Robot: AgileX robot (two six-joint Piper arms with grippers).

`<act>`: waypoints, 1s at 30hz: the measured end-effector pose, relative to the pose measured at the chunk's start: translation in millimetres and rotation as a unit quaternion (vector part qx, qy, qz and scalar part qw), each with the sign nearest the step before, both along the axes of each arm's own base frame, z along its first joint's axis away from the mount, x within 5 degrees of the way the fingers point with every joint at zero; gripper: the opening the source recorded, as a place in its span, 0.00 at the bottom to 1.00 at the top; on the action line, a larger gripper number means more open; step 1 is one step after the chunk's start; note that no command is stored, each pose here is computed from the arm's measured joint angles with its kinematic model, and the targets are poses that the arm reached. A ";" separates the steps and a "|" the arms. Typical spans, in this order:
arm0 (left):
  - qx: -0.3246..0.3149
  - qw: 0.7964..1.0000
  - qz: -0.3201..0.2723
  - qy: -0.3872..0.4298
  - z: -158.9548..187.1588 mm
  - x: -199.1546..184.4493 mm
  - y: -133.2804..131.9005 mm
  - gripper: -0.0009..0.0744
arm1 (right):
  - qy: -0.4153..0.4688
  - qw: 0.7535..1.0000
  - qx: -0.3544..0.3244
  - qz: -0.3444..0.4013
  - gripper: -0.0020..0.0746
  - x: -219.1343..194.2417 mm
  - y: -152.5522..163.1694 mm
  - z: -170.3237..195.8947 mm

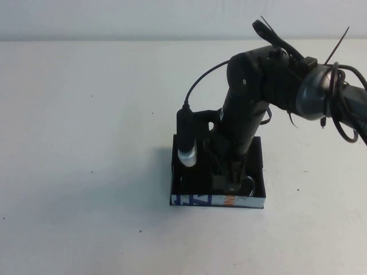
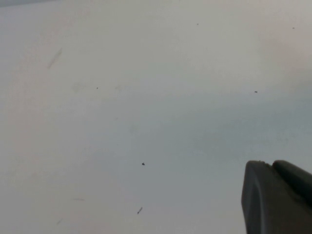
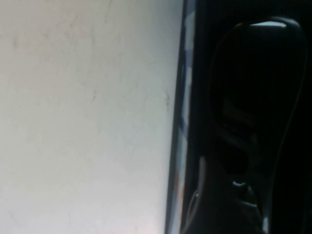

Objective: Take glasses out of glasses case
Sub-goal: Pick up the glasses from the glasses case

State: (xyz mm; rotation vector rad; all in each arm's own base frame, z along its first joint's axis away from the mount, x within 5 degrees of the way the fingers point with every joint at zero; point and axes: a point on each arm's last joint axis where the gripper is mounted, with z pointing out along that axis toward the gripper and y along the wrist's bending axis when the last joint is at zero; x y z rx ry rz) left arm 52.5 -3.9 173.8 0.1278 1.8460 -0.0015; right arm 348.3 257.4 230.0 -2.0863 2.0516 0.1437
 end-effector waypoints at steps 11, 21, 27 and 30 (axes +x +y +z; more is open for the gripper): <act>0.000 1.000 0.000 0.000 0.0 0.0 0.0 0.01 | 0.003 1.000 -0.003 -0.002 0.48 6.7 4.4 -18.2; 0.000 1.000 0.000 0.000 0.0 0.0 0.0 0.01 | 0.015 1.000 0.009 -0.024 0.47 12.4 3.8 -28.6; 0.000 1.000 0.000 0.000 0.0 0.0 0.0 0.01 | 0.019 0.999 0.009 -0.030 0.33 14.6 2.1 -32.1; 0.000 1.000 0.000 0.000 0.0 0.0 0.0 0.01 | 0.026 0.999 0.010 -0.033 0.21 14.4 0.9 -32.1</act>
